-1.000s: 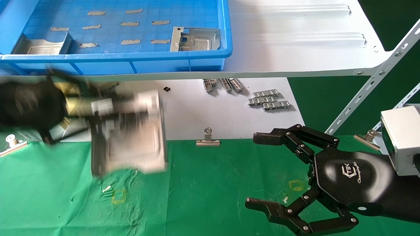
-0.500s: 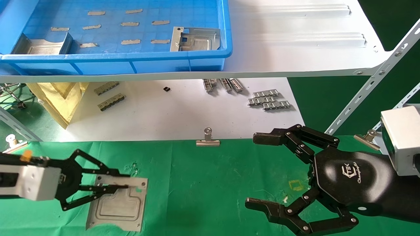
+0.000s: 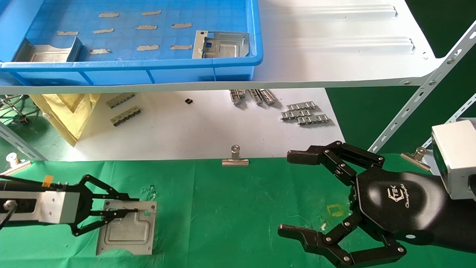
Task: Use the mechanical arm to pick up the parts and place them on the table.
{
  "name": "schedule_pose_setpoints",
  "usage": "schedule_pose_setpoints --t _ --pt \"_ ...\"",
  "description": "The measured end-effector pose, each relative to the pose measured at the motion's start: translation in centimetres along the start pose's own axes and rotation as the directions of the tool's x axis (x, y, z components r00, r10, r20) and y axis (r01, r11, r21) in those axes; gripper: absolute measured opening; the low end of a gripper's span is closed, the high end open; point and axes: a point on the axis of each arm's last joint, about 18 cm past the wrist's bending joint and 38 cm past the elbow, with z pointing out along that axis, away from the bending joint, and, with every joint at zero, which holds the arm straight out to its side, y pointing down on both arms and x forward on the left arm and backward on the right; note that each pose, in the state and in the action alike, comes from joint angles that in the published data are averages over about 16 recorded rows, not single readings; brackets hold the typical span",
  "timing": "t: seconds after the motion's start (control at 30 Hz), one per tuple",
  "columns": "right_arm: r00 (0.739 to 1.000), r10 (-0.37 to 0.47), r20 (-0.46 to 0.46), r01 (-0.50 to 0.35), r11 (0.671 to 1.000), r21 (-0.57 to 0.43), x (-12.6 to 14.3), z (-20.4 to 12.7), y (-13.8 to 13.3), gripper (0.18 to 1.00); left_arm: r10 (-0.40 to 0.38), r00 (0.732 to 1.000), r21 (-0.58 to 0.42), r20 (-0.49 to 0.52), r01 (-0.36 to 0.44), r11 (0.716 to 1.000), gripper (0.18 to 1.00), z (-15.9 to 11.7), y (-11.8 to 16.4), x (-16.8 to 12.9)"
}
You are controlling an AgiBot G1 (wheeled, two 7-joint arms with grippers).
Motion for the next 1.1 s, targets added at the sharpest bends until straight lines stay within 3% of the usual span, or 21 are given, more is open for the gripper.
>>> schedule_pose_setpoints --t 0.3,0.5,0.63,0.9,1.1 --pt "1.000 0.000 0.000 0.000 1.000 0.000 0.0 0.0 0.0 1.000 -0.052 0.998 0.007 0.025 0.052 0.999 0.303 0.2 0.5 -0.2" --pt "1.000 0.000 0.000 0.000 1.000 0.000 0.0 0.0 0.0 1.000 -0.173 0.983 0.100 0.067 0.166 0.981 0.359 0.1 -0.7 -0.6" --pt "1.000 0.000 0.000 0.000 1.000 0.000 0.0 0.0 0.0 1.000 -0.292 0.952 0.195 0.092 0.270 0.943 0.412 -0.3 -1.7 -0.8" --pt "1.000 0.000 0.000 0.000 1.000 0.000 0.0 0.0 0.0 1.000 -0.490 0.867 0.369 0.090 0.428 0.825 0.570 -1.4 -3.4 -0.7" --pt "1.000 0.000 0.000 0.000 1.000 0.000 0.0 0.0 0.0 1.000 -0.527 0.845 0.401 0.085 0.455 0.795 0.704 -1.7 -3.6 -0.6"
